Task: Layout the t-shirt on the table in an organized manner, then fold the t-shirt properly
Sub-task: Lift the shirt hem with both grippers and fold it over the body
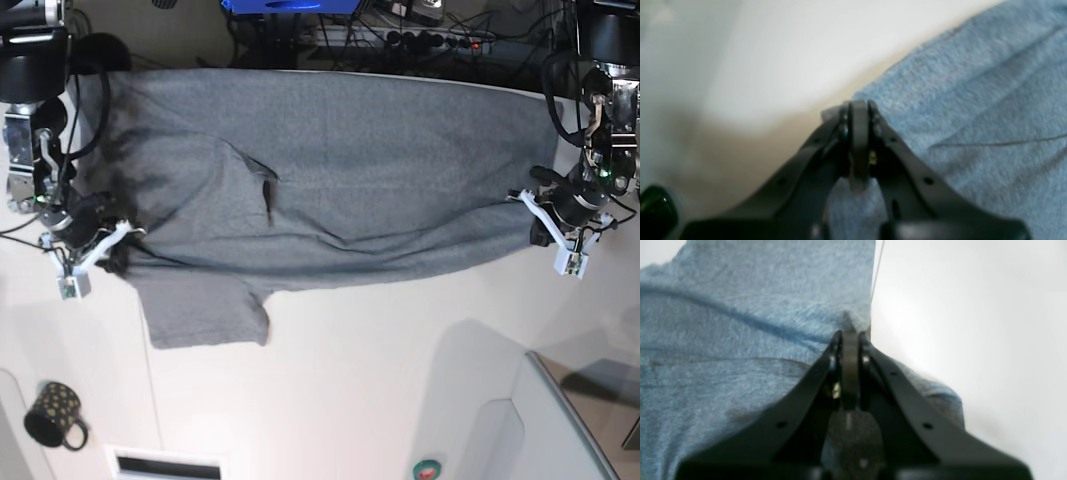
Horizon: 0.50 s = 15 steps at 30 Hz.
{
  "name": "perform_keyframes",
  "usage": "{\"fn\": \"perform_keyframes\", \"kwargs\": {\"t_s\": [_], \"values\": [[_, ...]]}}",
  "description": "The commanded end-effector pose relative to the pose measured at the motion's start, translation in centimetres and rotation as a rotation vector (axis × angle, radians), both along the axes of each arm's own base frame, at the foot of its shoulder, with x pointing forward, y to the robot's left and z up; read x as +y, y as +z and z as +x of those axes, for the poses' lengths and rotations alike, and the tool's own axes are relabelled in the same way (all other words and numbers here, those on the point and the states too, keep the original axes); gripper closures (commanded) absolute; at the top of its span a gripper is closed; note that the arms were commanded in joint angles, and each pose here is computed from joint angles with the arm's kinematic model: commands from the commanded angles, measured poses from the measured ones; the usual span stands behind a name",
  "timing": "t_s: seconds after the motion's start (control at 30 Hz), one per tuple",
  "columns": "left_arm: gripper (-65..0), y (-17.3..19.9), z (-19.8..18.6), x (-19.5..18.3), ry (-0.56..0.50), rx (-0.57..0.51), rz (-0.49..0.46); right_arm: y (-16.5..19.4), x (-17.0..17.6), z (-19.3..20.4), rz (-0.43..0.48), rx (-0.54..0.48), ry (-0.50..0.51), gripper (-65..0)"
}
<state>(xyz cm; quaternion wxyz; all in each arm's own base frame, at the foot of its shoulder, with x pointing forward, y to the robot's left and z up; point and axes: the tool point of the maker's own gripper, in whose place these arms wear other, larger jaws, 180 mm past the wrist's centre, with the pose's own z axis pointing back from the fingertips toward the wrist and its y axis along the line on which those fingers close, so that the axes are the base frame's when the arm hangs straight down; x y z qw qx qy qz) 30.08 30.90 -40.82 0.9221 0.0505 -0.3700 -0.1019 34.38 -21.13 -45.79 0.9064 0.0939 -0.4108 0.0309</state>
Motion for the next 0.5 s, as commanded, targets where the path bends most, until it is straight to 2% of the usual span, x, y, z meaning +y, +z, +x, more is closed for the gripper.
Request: {"fn": "perform_keyframes", "kwargs": {"t_s": [0.0, 0.07, 0.2, 0.3, 0.47], "values": [[0.0, 1.9, 1.1, 1.2, 0.014, -0.058, 0.020, 1.9, -1.6, 1.3, -0.008, -0.063, -0.023, 0.0], [0.0, 2.3, 1.2, 1.9, 0.031, -0.068, 0.021, 1.7, -2.0, 0.9, -0.008, -0.058, -0.036, 0.0], [0.0, 1.2, 0.4, 1.3, -0.031, -0.023, -0.008, 1.4, -1.7, 0.0, -0.012, -0.051, -0.027, 0.0], [0.0, 0.3, -0.1, 1.3, -0.030, 0.002, -0.018, 1.7, -1.2, -0.7, -0.014, -0.061, -0.013, 0.0], [0.0, -0.5, -0.6, 1.7, -0.016, 0.025, -0.024, 1.2, 0.0, -2.7, -0.019, 0.002, 0.019, 0.0]]}}
